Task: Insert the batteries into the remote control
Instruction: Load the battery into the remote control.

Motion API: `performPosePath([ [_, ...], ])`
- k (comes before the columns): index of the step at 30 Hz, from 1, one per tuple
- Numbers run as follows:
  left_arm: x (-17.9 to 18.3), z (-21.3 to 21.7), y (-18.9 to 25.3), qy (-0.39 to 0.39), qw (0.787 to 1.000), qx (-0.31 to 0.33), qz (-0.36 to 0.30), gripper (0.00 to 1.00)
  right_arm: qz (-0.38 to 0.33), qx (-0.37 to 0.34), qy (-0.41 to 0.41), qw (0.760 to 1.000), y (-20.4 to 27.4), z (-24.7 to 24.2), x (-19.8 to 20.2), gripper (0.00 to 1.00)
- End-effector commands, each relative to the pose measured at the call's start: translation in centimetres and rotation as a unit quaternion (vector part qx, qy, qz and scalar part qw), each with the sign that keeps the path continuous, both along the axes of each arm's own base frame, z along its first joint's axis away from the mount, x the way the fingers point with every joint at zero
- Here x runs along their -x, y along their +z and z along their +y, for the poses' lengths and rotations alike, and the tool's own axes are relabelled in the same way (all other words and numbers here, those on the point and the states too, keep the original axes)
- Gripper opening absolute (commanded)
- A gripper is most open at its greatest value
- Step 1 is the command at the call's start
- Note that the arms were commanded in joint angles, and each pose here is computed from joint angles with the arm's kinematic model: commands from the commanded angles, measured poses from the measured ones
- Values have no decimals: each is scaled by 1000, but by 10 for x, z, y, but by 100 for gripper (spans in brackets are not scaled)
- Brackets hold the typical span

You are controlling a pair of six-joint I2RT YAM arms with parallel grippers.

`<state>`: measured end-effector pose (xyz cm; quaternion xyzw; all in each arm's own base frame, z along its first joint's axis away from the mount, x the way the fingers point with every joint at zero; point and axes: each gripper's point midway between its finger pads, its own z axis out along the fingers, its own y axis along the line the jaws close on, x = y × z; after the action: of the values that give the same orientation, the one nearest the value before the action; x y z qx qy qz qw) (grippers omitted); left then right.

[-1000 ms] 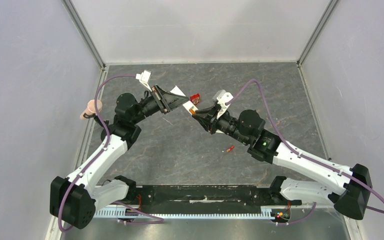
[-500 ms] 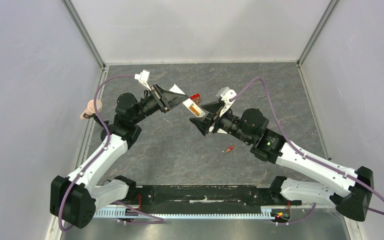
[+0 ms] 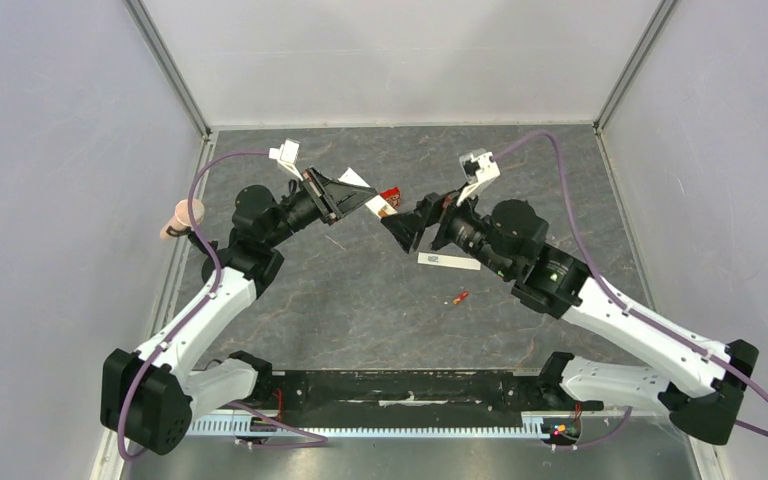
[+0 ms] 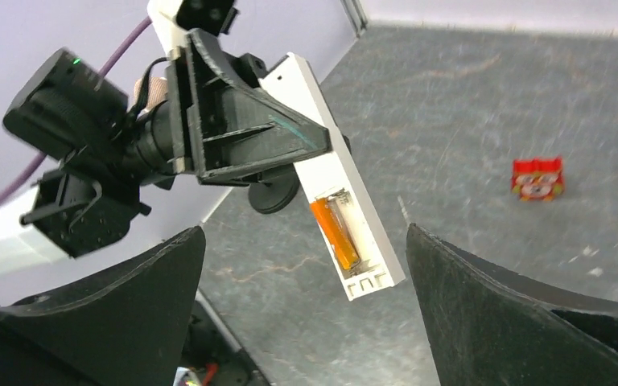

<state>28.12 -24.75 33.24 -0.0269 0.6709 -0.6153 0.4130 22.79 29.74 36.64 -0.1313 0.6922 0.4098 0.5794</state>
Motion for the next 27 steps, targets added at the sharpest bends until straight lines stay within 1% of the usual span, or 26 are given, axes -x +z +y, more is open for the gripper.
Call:
performPosePath([
  [1,1,5,27,15,998,18,-53,2,164,-74,-33,983,-16,7,-7,98],
  [4,1,5,28,15,998,15,-60,2,206,-130,-45,969,-16,4,-11,98],
  [7,1,5,28,16,998,14,-63,2,239,-163,-65,955,-22,-1,-18,98],
  [12,2,6,27,16,998,15,-61,2,254,-195,-44,946,-24,5,-22,98],
  [14,2,6,27,17,998,19,-50,2,277,-202,-47,938,-34,6,-22,98],
  [16,3,5,29,13,999,29,-43,2,282,-222,-42,933,-36,7,-23,98],
  [19,4,5,30,11,999,35,-36,2,277,-236,-36,931,-32,8,-24,98],
  [27,5,6,25,13,999,39,-26,2,278,-245,-17,929,-25,18,-29,98],
])
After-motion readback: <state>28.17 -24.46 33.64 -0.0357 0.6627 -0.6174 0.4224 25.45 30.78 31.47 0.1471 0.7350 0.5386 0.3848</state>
